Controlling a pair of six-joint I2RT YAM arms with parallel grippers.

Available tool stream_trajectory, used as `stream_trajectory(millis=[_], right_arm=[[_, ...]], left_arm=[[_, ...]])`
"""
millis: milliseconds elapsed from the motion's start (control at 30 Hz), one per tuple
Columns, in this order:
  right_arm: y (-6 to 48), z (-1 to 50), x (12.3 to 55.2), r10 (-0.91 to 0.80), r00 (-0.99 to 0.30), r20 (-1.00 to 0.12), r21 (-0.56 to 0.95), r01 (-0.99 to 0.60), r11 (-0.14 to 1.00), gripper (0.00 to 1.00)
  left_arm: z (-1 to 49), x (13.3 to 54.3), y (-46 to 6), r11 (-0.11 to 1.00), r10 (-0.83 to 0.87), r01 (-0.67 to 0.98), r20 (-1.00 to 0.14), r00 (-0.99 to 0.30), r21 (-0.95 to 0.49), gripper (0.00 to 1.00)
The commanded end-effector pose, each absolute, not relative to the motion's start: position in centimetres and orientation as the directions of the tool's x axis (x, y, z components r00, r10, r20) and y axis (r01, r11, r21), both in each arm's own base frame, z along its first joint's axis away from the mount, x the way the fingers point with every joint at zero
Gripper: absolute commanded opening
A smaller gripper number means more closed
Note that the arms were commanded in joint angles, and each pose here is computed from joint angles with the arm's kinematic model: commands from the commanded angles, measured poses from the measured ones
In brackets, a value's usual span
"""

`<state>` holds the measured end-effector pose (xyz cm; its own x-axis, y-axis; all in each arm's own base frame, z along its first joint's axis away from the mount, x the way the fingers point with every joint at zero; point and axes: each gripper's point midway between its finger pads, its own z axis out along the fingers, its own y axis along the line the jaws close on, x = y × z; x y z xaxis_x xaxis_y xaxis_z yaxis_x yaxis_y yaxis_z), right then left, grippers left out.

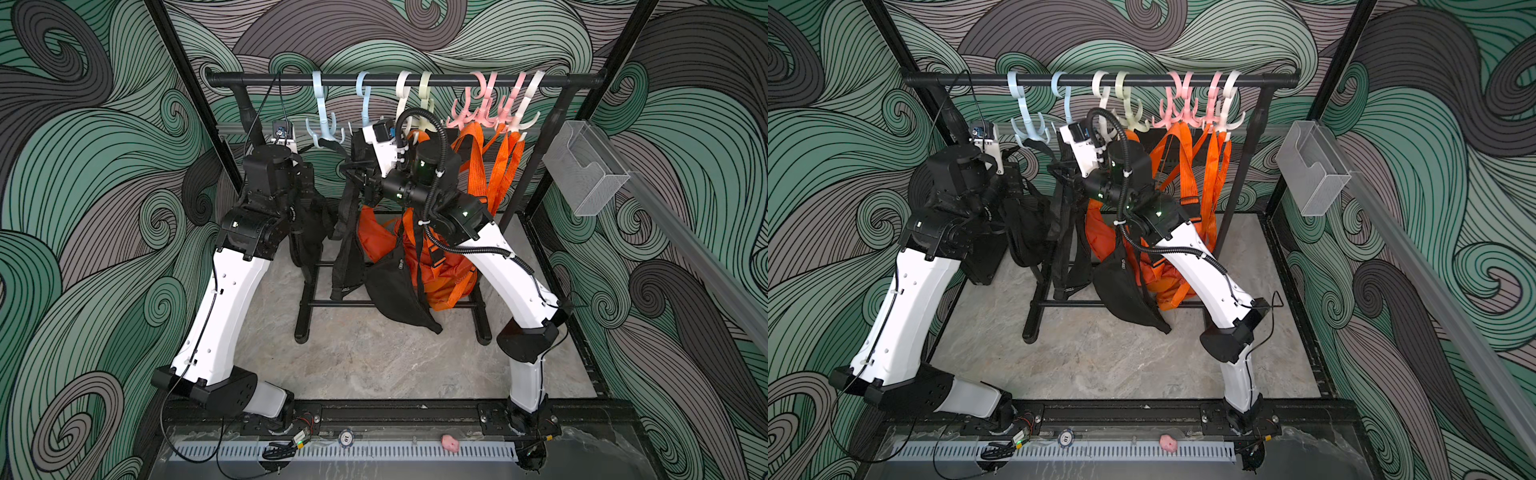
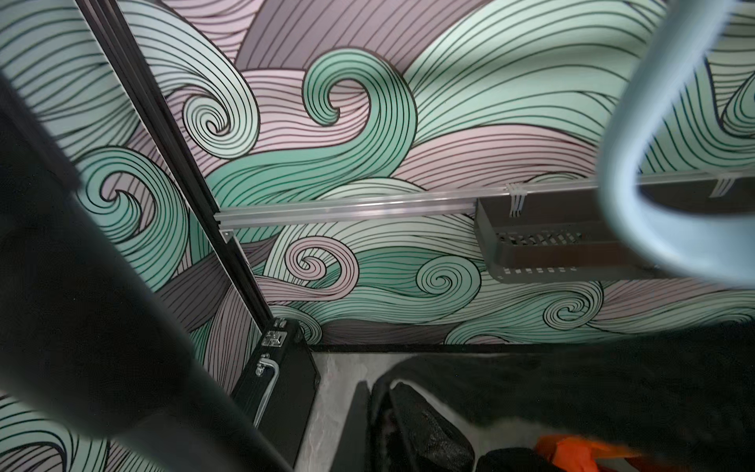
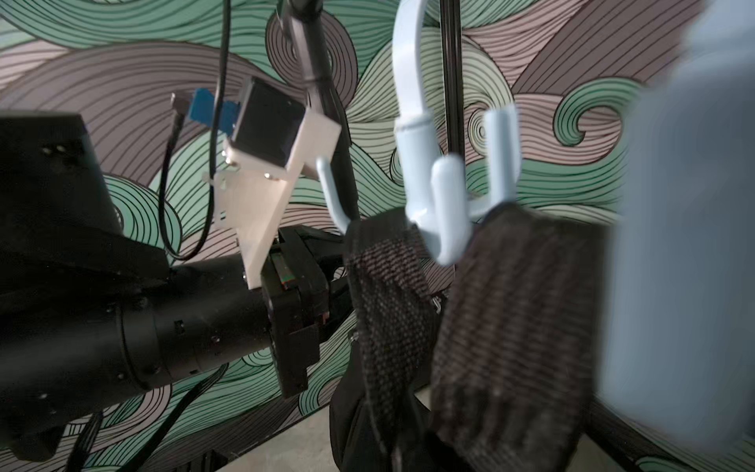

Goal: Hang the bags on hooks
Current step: Hang the bag on the hook.

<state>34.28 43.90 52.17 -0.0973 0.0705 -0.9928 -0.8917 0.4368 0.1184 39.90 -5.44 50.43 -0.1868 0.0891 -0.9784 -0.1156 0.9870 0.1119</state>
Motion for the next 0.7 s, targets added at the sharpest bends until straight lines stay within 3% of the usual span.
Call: stream_trajectory(millis=[0, 67, 100, 133, 167, 267, 400, 500, 667], right_arm=[[44.1, 52.6, 34.3, 0.096, -0.052, -0.994, 0.093, -0.864, 0.495, 0.00], [44.5, 51.3, 34.7, 0.074, -0.080, -0.994, 0.107, -0.851, 0.514, 0.00], [44.5, 50.7, 34.9, 0.072, -0.089, -0.993, 0.114, -0.841, 0.529, 0.05], [44.4, 50.4, 35.1, 0.072, -0.094, -0.993, 0.118, -0.834, 0.539, 0.18], [44.1, 50.3, 35.2, 0.070, -0.093, -0.993, 0.116, -0.826, 0.552, 0.31], [42.4, 52.0, 34.6, 0.074, -0.045, -0.996, 0.080, -0.807, 0.585, 0.50], [39.5, 54.7, 33.0, 0.093, 0.058, -0.994, 0.014, -0.778, 0.628, 0.77], [36.9, 56.9, 31.0, 0.099, 0.149, -0.984, -0.048, -0.753, 0.656, 0.99], [31.1, 57.8, 28.0, 0.105, 0.243, -0.964, -0.091, -0.678, 0.730, 0.99]], left_arm=[[50.5, 39.6, -5.8, 0.995, 0.034, -0.089, -0.984, -0.173, 0.050, 0.00], [49.6, 39.9, -5.9, 0.995, 0.035, -0.086, -0.980, -0.194, 0.052, 0.00], [49.1, 40.0, -6.0, 0.995, 0.032, -0.085, -0.979, -0.203, 0.050, 0.00], [49.8, 39.1, -5.8, 0.996, 0.022, -0.080, -0.983, -0.183, 0.037, 0.03], [49.7, 38.9, -5.8, 0.997, 0.019, -0.075, -0.983, -0.182, 0.033, 0.19], [49.4, 38.1, -6.0, 0.998, 0.005, -0.055, -0.984, -0.180, 0.015, 0.65], [49.0, 36.6, -7.0, 1.000, -0.008, 0.021, -0.987, -0.159, -0.012, 0.99], [48.3, 34.9, -7.6, 0.996, -0.028, 0.081, -0.991, -0.128, -0.038, 0.99], [45.0, 32.6, -8.1, 0.989, -0.062, 0.125, -0.989, -0.136, -0.079, 0.98]])
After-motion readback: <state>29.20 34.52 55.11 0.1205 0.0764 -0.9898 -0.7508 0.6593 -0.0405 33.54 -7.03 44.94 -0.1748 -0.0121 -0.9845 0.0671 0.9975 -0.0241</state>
